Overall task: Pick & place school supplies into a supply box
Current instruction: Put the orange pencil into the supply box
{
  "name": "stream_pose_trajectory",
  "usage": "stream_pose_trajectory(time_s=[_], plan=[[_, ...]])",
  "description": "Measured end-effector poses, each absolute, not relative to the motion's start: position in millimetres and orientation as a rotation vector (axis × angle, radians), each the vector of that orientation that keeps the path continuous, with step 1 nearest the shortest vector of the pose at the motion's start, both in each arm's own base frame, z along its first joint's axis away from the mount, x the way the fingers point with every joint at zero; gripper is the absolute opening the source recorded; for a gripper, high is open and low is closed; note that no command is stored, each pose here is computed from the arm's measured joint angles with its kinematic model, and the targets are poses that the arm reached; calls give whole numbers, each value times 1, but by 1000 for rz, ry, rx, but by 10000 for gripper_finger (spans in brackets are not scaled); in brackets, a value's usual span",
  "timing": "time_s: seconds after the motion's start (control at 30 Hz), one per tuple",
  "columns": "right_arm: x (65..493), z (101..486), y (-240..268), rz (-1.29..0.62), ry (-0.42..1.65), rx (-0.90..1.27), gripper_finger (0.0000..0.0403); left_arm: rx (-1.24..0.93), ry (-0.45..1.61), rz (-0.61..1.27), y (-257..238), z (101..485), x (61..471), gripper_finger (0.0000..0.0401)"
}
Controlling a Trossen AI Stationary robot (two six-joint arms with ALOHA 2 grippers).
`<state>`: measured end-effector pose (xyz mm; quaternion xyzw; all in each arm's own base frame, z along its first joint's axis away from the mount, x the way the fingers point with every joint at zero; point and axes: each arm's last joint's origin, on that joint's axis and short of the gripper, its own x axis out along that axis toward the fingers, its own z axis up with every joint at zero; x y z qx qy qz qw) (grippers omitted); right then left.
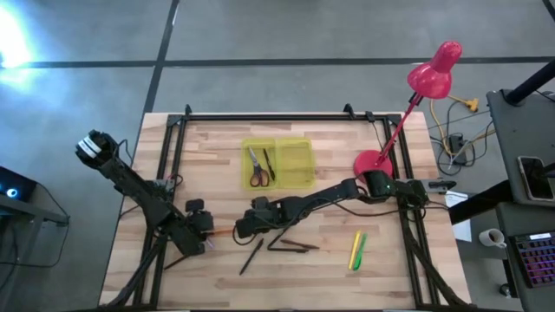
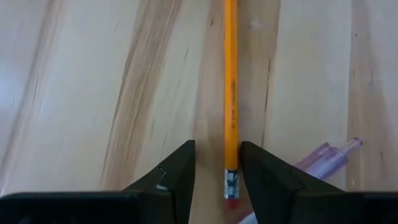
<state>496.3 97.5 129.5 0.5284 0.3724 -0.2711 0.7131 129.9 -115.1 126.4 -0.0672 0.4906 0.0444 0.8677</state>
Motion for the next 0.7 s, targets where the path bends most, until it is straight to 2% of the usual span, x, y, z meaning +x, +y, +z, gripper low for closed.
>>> stream_pose_trajectory(time_s=[0.7], plan=[[488,143,106,-642,823,1135,9,-181,1014,89,-117,127,131,114]])
